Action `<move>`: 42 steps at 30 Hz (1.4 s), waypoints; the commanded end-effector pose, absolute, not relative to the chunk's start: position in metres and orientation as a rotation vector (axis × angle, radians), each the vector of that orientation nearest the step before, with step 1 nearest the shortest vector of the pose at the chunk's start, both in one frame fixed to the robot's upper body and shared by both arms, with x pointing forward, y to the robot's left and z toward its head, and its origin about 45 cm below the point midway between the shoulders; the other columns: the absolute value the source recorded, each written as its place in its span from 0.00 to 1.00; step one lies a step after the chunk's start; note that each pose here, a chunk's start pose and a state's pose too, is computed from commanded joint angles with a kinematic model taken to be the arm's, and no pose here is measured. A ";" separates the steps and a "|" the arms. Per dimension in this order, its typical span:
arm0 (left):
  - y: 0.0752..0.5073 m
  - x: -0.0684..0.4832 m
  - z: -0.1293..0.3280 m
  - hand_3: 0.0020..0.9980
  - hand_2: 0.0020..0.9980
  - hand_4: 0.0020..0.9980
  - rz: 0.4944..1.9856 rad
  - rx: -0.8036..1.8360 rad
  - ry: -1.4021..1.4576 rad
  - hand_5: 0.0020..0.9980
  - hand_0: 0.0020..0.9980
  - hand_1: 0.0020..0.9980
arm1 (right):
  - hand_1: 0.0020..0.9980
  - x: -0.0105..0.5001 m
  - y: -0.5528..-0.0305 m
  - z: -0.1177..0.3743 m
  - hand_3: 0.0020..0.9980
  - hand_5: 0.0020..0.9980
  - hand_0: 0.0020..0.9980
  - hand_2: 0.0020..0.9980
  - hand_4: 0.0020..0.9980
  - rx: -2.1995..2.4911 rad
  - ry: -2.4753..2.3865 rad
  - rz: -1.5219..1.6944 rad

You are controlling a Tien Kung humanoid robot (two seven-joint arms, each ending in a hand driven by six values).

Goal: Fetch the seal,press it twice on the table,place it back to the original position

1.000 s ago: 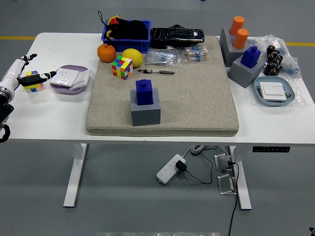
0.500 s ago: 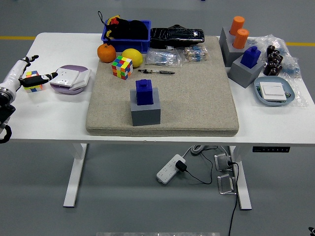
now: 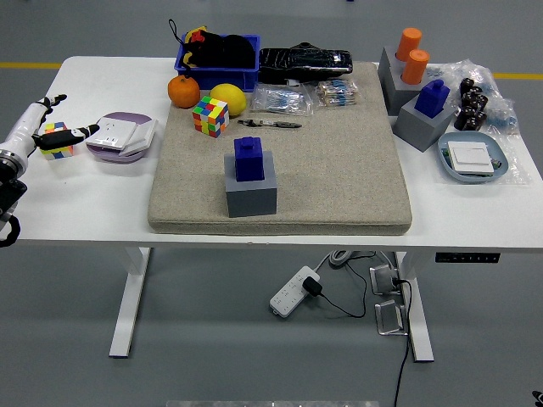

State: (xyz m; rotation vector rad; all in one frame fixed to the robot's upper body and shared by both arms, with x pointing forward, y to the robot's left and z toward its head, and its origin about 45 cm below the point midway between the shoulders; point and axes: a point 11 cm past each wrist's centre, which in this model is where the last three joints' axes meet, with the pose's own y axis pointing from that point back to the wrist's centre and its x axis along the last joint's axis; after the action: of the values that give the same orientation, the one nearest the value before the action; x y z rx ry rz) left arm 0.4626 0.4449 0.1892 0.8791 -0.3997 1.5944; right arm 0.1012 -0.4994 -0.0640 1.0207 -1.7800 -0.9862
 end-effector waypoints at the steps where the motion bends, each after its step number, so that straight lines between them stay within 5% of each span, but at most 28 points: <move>1: 0.444 0.463 0.189 0.94 0.98 0.90 1.592 0.884 -0.397 0.47 0.94 0.99 | 0.70 0.101 -0.499 -0.064 0.66 0.49 0.80 0.65 0.71 1.021 -1.778 -0.988; 42: 0.435 0.466 0.186 0.93 0.98 0.89 1.641 0.881 -0.396 0.47 0.93 0.98 | 0.70 0.096 -0.498 -0.066 0.66 0.49 0.80 0.65 0.71 1.011 -1.763 -0.993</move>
State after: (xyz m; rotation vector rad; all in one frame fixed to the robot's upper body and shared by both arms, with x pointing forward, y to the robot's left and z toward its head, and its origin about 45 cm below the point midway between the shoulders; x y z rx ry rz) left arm 0.4660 0.4346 0.1865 0.8814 -0.3958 1.6406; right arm 0.0960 -0.4985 -0.0664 1.0111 -1.7632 -0.9926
